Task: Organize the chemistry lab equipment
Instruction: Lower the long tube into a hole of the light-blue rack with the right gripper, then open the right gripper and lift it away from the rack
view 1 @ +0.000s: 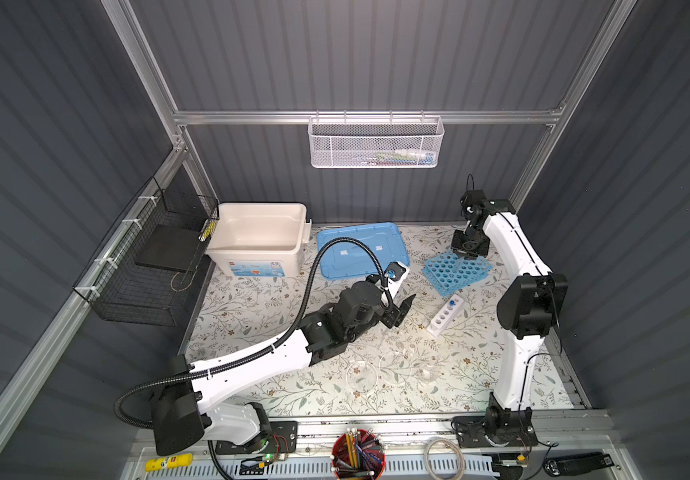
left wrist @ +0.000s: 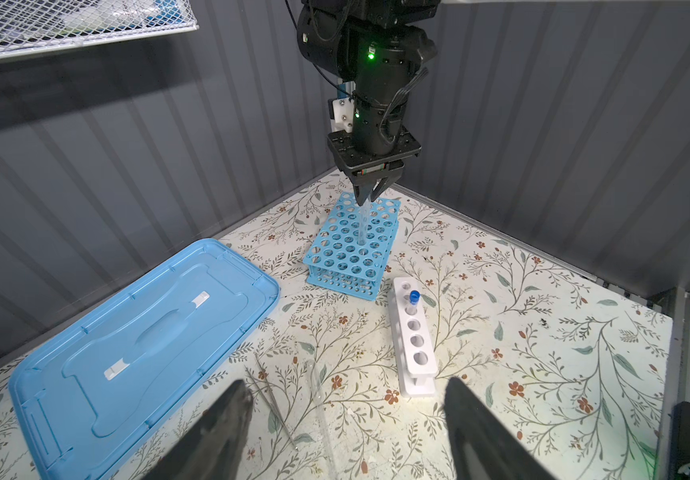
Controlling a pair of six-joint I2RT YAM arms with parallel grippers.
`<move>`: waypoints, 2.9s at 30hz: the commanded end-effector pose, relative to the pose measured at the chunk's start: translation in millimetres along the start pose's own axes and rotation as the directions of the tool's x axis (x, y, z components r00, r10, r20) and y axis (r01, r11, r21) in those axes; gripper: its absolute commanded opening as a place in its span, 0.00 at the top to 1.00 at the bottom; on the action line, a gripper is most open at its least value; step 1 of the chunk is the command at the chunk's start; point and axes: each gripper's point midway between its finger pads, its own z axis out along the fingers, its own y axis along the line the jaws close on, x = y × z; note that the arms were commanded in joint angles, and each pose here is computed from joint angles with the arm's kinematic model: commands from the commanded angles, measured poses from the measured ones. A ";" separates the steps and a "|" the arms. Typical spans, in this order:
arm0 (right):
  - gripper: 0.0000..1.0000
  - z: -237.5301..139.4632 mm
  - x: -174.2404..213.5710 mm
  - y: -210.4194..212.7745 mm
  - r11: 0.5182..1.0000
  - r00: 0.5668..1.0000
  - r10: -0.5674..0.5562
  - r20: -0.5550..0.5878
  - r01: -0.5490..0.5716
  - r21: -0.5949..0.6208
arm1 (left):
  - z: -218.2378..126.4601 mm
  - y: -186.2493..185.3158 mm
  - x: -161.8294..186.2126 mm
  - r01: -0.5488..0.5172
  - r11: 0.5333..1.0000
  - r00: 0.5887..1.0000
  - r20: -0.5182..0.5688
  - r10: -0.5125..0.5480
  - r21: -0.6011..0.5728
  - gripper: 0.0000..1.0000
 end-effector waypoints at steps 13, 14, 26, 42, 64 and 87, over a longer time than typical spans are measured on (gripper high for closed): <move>0.95 -3.8 10.7 -5.7 0.999 0.998 -0.038 -0.046 0.039 0.033 | 1.3 5.3 -3.7 0.017 1.000 1.000 0.021 -0.016 -0.016 0.25; 0.95 -1.9 11.6 -5.5 0.999 0.998 -0.038 -0.050 0.040 0.033 | 1.3 5.5 -3.6 0.017 1.000 1.000 0.020 -0.016 -0.018 0.25; 0.95 10.5 14.9 -3.9 0.999 0.996 -0.040 -0.074 0.042 0.028 | 3.2 6.1 -2.3 0.016 1.000 1.000 0.016 -0.016 -0.019 0.25; 0.92 26.5 18.5 -4.3 0.999 0.994 -0.042 -0.099 0.045 0.028 | 2.1 8.1 -0.5 0.019 0.999 1.000 0.012 -0.018 -0.027 0.25; 0.63 24.1 12.5 -4.4 0.998 0.995 -0.049 -0.092 0.051 0.026 | 2.1 7.9 1.1 0.023 0.999 1.000 0.010 -0.022 -0.025 0.25; 0.29 -103.0 12.1 -12.4 0.998 0.987 -0.010 0.161 0.021 -0.062 | -19.5 78.6 34.0 0.015 0.967 0.986 -0.156 -0.056 -0.256 0.21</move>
